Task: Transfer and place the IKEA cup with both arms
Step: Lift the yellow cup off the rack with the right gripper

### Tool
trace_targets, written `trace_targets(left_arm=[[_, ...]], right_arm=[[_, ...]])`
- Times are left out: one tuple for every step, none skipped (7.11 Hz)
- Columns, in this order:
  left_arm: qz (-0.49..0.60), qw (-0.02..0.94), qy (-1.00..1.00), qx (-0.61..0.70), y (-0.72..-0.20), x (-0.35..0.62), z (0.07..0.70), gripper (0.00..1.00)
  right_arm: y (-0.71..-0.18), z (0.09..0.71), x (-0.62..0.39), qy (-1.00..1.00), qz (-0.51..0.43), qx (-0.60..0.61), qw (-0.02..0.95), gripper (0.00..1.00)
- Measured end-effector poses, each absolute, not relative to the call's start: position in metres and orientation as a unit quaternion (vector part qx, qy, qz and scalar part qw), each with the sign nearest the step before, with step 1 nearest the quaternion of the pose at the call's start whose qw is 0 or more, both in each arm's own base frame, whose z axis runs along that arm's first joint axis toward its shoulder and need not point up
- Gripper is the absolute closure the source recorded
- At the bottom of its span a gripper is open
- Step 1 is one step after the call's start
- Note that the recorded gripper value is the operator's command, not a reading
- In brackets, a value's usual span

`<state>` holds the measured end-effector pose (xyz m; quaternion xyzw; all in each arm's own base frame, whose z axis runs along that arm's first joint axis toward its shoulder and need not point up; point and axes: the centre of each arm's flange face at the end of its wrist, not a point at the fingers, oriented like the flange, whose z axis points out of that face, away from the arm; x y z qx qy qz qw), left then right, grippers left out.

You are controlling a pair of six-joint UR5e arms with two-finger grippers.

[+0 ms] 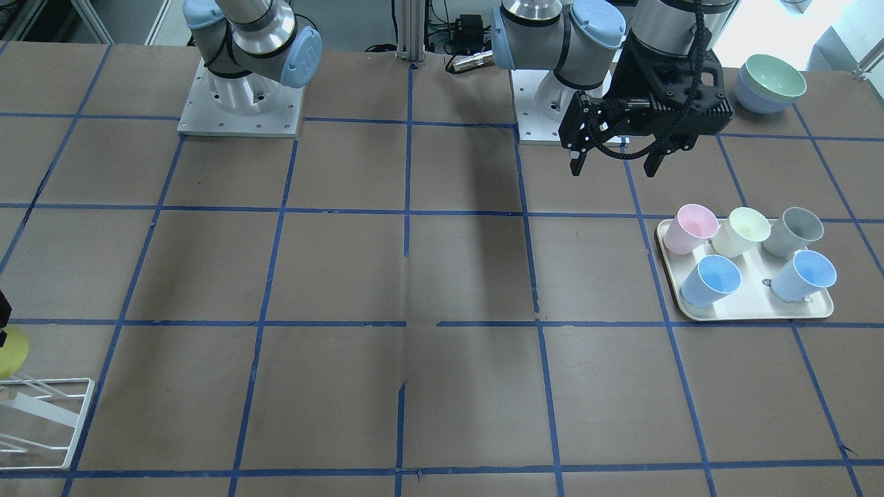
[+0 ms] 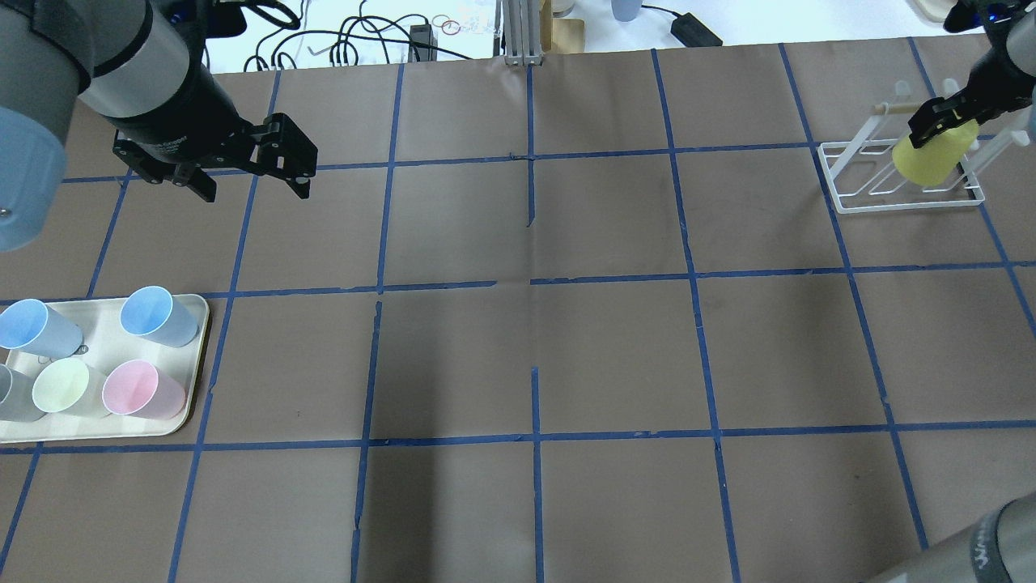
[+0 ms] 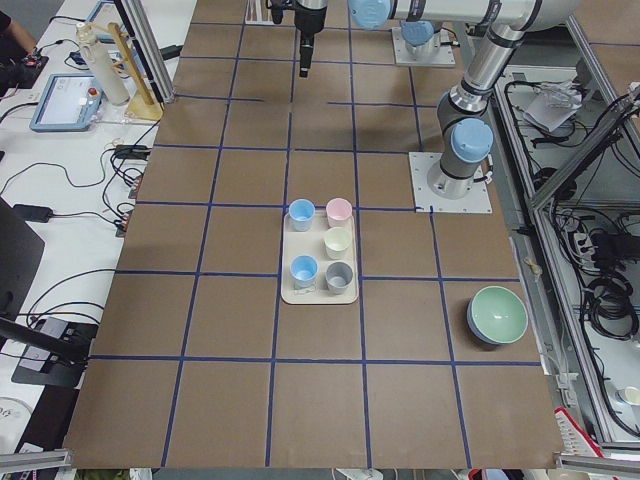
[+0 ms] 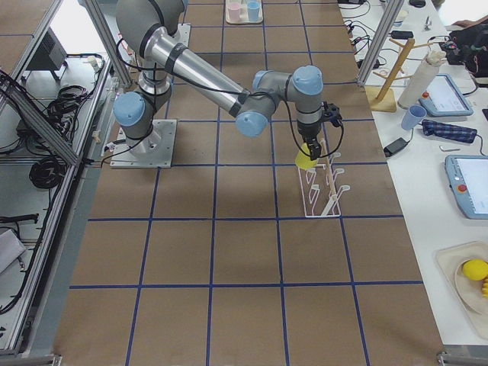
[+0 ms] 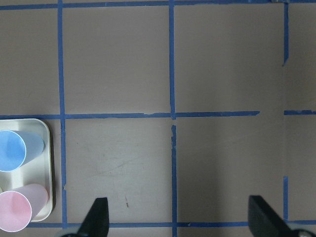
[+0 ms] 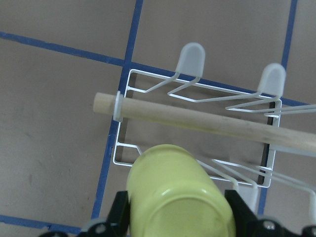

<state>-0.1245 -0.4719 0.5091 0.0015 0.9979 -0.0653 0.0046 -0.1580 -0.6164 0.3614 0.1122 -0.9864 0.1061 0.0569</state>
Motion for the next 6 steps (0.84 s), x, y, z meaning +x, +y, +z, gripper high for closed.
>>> trace_targets(left_arm=[[-0.066, 0.005, 0.998, 0.001, -0.472, -0.125, 0.510, 0.00], [-0.066, 0.005, 0.998, 0.001, -0.473, -0.124, 0.510, 0.00], [-0.065, 0.006, 0.998, 0.001, -0.473, -0.124, 0.509, 0.00], [-0.064, 0.006, 0.998, -0.002, -0.473, -0.120, 0.508, 0.00], [-0.064, 0.005, 0.998, -0.005, -0.475, -0.114, 0.507, 0.00], [-0.065, 0.005, 0.998, -0.003, -0.475, -0.109, 0.508, 0.00]], right_arm=[[-0.606, 0.380, -0.154, -0.986, 0.103, 0.112, 0.061, 0.97], [-0.596, 0.399, -0.151, -0.986, 0.102, 0.113, 0.069, 0.98], [-0.586, 0.418, -0.146, -0.984, 0.103, 0.120, 0.077, 0.99], [-0.578, 0.431, -0.138, -0.982, 0.104, 0.141, 0.076, 1.00], [-0.574, 0.439, -0.115, -0.978, 0.108, 0.172, 0.052, 1.00], [-0.571, 0.445, -0.078, -0.973, 0.114, 0.203, 0.008, 1.00]])
